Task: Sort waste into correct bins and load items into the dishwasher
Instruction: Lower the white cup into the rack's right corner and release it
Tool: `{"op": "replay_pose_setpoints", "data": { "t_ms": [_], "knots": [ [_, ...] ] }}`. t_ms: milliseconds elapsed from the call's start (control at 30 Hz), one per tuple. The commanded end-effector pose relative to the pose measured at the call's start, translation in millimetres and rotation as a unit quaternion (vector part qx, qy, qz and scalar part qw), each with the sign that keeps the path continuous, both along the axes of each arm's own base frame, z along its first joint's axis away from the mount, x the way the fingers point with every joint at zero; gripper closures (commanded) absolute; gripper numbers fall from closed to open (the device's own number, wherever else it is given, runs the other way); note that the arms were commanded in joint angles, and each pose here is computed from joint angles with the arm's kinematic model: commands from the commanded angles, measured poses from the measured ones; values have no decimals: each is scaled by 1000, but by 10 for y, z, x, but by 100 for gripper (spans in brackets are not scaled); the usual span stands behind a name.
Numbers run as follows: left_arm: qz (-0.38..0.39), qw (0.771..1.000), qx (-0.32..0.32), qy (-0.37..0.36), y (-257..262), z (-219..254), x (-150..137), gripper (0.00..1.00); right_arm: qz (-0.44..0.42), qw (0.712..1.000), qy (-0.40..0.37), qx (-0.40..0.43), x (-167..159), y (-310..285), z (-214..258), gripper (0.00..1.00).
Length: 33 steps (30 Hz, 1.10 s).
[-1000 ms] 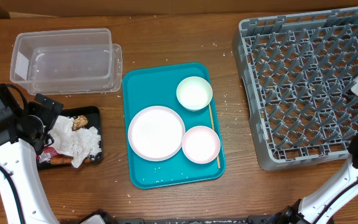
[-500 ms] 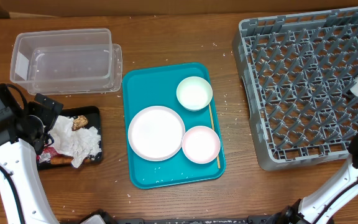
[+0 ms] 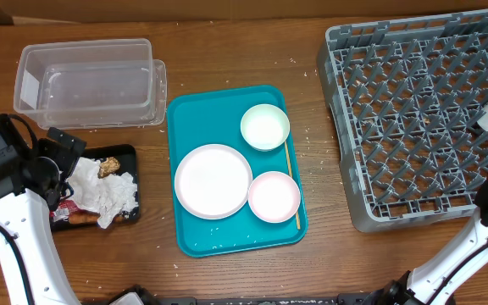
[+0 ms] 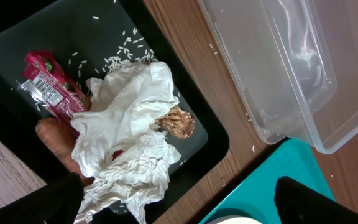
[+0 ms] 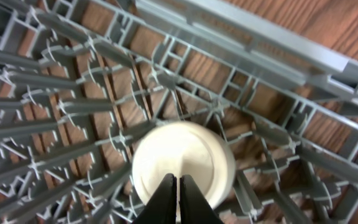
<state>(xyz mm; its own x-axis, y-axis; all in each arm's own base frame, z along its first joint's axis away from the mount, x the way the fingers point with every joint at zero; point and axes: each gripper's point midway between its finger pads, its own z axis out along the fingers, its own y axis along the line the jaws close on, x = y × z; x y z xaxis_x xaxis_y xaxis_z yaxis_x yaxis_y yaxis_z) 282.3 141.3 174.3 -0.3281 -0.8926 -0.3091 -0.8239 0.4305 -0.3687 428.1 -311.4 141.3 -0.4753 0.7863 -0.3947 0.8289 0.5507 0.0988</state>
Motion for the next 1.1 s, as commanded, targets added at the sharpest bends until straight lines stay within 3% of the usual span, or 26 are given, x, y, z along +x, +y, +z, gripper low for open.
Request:
{"op": "replay_pose_setpoints", "data": {
  "t_ms": [0, 667, 1067],
  "knots": [
    [4, 1000, 1, -8, 16, 61, 28, 0, 2, 1000, 1, 1, -6, -12, -14, 94],
    [4, 1000, 1, -8, 16, 61, 27, 0, 14, 1000, -13, -15, 94, -75, -8, 93],
    [4, 1000, 1, -8, 16, 61, 28, 0, 15, 999, 26, 15, -10, 11, -258, 96]
  ]
}}
